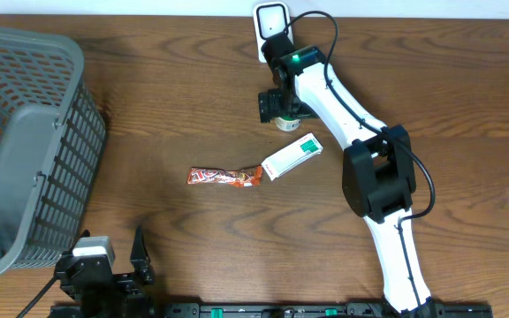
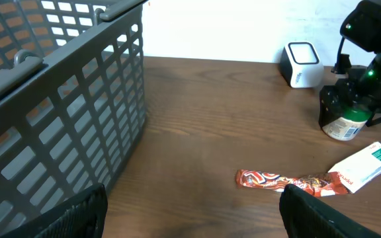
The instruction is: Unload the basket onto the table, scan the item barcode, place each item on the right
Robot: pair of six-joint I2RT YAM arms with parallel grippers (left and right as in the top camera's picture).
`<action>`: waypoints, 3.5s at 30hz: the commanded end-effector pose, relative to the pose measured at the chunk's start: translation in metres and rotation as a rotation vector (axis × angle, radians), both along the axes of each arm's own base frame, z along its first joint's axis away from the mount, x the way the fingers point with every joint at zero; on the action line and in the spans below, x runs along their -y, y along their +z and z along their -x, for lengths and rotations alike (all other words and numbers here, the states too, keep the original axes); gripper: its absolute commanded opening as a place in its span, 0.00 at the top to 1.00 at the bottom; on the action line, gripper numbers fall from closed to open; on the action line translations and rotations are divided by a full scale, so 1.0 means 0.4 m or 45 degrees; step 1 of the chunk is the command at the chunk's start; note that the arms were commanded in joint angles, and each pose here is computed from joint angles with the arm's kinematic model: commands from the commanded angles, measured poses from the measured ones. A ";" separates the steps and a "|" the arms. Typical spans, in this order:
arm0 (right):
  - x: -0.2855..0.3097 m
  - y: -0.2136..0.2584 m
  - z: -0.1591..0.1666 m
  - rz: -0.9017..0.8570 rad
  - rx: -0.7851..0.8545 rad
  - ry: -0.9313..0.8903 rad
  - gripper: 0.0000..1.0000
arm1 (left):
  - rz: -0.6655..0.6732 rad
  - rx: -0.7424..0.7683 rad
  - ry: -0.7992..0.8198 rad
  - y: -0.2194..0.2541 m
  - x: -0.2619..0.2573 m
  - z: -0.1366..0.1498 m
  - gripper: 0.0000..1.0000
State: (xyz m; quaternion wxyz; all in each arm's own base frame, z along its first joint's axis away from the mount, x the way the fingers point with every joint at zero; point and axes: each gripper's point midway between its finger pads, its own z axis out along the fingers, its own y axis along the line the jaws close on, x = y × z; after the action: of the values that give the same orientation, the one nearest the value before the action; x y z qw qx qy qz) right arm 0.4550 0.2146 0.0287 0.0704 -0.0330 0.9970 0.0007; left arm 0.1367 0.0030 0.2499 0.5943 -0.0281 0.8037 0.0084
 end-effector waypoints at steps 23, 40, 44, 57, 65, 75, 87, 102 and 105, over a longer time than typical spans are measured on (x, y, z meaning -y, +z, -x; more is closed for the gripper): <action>-0.007 -0.024 0.008 -0.143 -0.105 -0.091 0.01 | 0.000 0.015 -0.012 0.006 0.004 0.002 0.16; -0.003 -0.021 -0.032 -0.050 0.022 -0.080 0.13 | 0.000 0.015 -0.012 0.006 0.004 0.002 0.16; -0.004 -0.019 -0.044 -0.061 0.043 -0.083 0.13 | 0.000 0.015 -0.012 0.006 0.004 0.002 0.16; 0.002 -0.029 -0.043 -0.056 0.033 -0.092 0.28 | 0.000 0.015 -0.012 0.006 0.004 0.002 0.16; 0.013 -0.101 -0.009 -0.005 -0.072 -0.066 0.27 | 0.000 0.015 -0.012 0.006 0.004 0.002 0.16; 0.014 -0.106 -0.010 0.000 -0.079 -0.050 0.36 | 0.000 0.015 -0.012 0.006 0.004 0.002 0.16; -0.011 -0.050 0.038 -0.076 -0.202 0.025 0.39 | 0.001 0.015 -0.012 0.006 0.004 0.002 0.16; -0.048 0.117 0.157 -0.268 -0.469 0.090 0.42 | 0.000 0.015 -0.012 0.006 0.004 0.002 0.16; -0.078 0.150 0.189 -0.380 -0.539 0.124 0.42 | 0.000 0.015 -0.012 0.006 0.004 0.002 0.16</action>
State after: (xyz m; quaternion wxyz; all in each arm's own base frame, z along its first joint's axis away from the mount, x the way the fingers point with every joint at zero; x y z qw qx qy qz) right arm 0.3836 0.2289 0.0731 -0.1224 -0.0546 0.9872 0.0867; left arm 0.1367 0.0030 0.2499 0.5943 -0.0280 0.8037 0.0083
